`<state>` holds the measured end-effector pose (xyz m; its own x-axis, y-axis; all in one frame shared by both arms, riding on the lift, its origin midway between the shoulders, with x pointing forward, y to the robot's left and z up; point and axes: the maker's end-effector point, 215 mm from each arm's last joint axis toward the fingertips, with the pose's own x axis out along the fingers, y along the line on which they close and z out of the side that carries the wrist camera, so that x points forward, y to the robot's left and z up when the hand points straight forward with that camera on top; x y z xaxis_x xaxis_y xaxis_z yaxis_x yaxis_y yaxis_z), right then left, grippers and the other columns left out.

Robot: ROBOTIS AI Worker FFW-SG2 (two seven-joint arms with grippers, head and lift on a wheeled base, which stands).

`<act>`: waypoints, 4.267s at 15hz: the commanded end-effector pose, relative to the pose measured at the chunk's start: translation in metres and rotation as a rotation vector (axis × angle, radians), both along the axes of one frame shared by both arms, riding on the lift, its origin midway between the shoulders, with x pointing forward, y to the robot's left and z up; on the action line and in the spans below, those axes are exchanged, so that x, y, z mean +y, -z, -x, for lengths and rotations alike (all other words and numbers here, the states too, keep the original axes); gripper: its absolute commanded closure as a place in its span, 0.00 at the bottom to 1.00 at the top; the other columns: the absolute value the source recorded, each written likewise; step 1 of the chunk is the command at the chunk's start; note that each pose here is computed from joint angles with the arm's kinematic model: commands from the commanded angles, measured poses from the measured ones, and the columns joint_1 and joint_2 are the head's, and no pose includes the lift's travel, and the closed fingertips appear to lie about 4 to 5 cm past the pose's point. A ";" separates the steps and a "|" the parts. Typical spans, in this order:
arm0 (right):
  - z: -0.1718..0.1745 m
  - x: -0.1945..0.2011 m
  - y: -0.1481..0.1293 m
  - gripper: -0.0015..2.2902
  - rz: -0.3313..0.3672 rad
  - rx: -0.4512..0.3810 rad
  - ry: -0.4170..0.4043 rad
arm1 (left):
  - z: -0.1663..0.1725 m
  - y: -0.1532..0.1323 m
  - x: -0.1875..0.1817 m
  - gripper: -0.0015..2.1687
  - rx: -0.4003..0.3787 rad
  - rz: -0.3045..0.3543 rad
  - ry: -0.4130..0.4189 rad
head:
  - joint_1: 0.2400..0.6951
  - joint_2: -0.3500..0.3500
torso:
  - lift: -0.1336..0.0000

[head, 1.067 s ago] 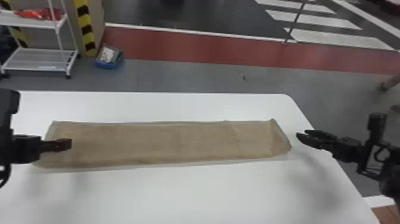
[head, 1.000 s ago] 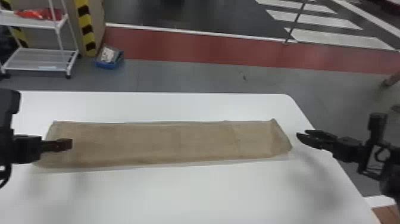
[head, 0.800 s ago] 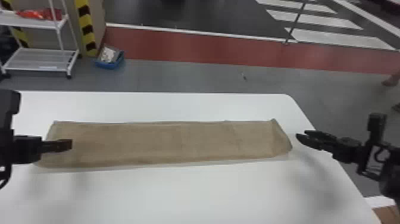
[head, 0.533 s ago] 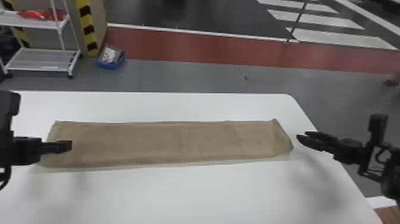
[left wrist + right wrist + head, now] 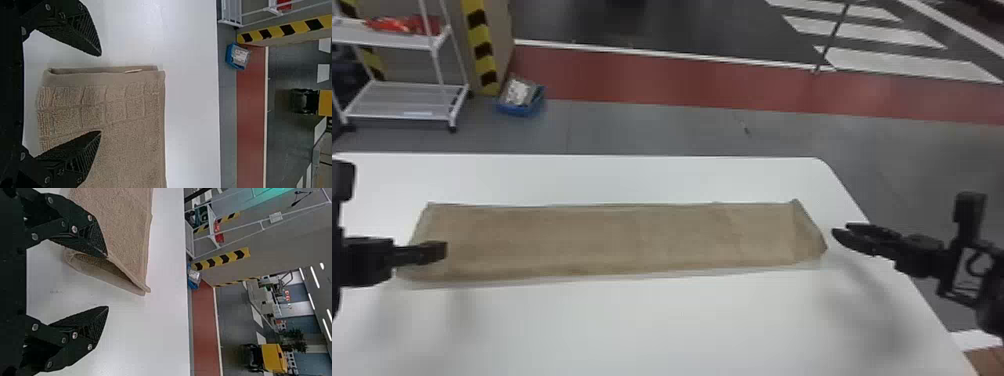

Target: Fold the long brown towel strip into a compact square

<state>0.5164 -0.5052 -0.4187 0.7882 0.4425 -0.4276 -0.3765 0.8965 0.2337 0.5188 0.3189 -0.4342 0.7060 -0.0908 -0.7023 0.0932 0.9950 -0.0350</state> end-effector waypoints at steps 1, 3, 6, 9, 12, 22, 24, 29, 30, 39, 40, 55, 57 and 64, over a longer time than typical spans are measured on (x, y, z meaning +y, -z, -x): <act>0.001 0.009 0.005 0.22 -0.008 0.004 -0.012 | 0.006 0.002 0.012 0.10 0.006 0.000 -0.020 | 1.00 0.22 | 0.07; 0.004 0.019 0.013 0.22 -0.003 0.015 -0.033 | 0.013 0.009 0.016 0.10 0.019 -0.008 -0.024 | 1.00 0.24 | 0.07; 0.006 0.033 0.022 0.22 0.007 0.025 -0.054 | 0.023 0.015 0.025 0.10 0.034 -0.013 -0.034 | 1.00 0.26 | 0.07; 0.011 0.037 0.028 0.22 0.014 0.037 -0.067 | 0.034 0.017 0.023 0.10 0.048 -0.004 -0.027 | 1.00 0.30 | 0.07; 0.017 0.039 0.032 0.26 0.026 0.048 -0.077 | 0.040 0.018 0.022 0.16 0.063 -0.007 -0.025 | 1.00 0.30 | 0.07; 0.025 0.031 0.014 0.54 -0.017 0.052 -0.063 | 0.062 0.014 0.029 0.67 0.090 -0.024 -0.040 | 1.00 0.29 | 0.07; 0.030 0.030 0.007 0.54 -0.035 0.055 -0.058 | 0.072 0.009 0.034 0.67 0.091 -0.024 -0.049 | 1.00 0.29 | 0.07; 0.057 0.019 -0.001 0.54 -0.064 0.049 -0.030 | 0.087 0.011 0.038 0.67 0.104 -0.022 -0.055 | 1.00 0.29 | 0.07; 0.065 0.017 0.000 0.54 -0.063 0.052 -0.026 | 0.091 0.012 0.038 0.67 0.109 -0.024 -0.054 | 1.00 0.28 | 0.07; 0.073 0.016 0.011 0.02 -0.039 0.036 -0.004 | 0.098 0.011 0.023 0.04 0.110 -0.016 -0.027 | 1.00 0.23 | 0.07; 0.073 0.014 0.011 0.01 -0.037 0.035 0.003 | 0.097 0.007 0.023 0.03 0.098 -0.013 -0.026 | 1.00 0.23 | 0.07; 0.069 0.008 -0.006 0.03 -0.053 0.014 0.037 | 0.034 -0.004 0.023 0.15 -0.035 -0.012 -0.051 | 1.00 0.25 | 0.07; 0.069 0.008 -0.007 0.03 -0.050 0.009 0.036 | 0.032 0.003 0.023 0.15 -0.019 -0.018 -0.050 | 1.00 0.24 | 0.07; 0.067 0.008 -0.008 0.03 -0.044 0.001 0.034 | 0.020 0.013 0.028 0.28 -0.003 -0.042 -0.051 | 1.00 0.24 | 0.07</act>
